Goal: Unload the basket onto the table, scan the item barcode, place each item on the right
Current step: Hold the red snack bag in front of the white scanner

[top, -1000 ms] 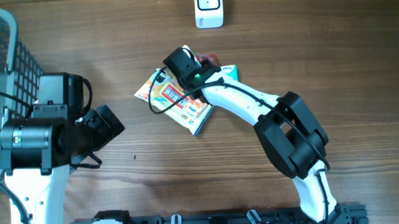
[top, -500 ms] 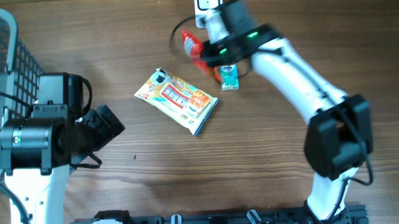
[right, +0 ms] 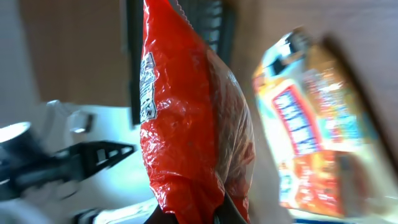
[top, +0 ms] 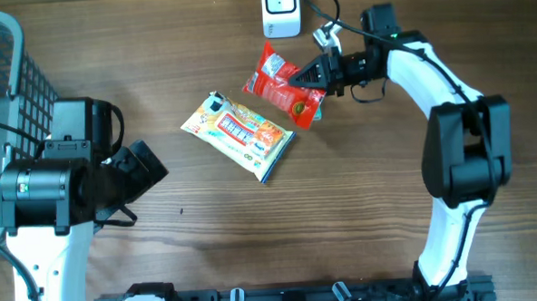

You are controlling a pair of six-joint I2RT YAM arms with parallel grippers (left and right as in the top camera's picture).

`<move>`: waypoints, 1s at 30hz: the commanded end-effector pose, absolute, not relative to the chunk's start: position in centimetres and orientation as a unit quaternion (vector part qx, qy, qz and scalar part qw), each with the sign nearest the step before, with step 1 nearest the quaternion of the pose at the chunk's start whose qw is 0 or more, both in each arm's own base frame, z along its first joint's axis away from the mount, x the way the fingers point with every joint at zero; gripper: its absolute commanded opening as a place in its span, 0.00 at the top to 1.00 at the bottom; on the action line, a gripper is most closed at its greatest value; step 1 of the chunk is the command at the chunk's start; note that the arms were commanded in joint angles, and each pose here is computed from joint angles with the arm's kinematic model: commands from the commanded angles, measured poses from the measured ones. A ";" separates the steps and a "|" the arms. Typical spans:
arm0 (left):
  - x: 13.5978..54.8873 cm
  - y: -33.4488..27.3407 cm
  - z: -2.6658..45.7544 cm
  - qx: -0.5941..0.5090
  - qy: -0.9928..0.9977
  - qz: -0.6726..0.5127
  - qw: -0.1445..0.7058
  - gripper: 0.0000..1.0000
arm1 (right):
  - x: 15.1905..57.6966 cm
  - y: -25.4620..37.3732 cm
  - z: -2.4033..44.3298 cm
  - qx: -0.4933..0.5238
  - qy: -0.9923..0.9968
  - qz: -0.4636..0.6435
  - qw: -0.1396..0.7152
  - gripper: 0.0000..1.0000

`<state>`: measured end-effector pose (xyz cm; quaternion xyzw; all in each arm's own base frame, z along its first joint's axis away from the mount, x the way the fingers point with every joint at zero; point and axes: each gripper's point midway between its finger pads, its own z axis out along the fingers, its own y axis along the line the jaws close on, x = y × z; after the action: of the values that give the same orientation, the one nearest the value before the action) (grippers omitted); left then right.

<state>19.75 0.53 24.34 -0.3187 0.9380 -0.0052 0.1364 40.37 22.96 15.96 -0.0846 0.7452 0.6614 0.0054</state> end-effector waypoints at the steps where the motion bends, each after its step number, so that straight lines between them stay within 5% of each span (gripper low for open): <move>1: 19.8 0.5 24.2 -0.327 0.936 -0.007 0.133 0.00 | 39.4 23.4 18.6 -0.107 0.681 0.724 -0.007 0.96; 11: 19.8 0.5 24.2 -0.327 0.936 -0.007 0.133 0.00 | 38.0 24.9 18.5 -0.096 0.682 0.724 -0.046 0.96; 30: 19.8 0.5 24.2 -0.327 0.936 -0.007 0.133 0.00 | 41.8 17.7 18.6 -0.100 0.681 0.720 0.088 0.96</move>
<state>19.75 0.53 24.34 -0.3187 0.9380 -0.0052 0.1364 42.03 17.63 17.55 -0.0805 0.7066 0.6991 0.0740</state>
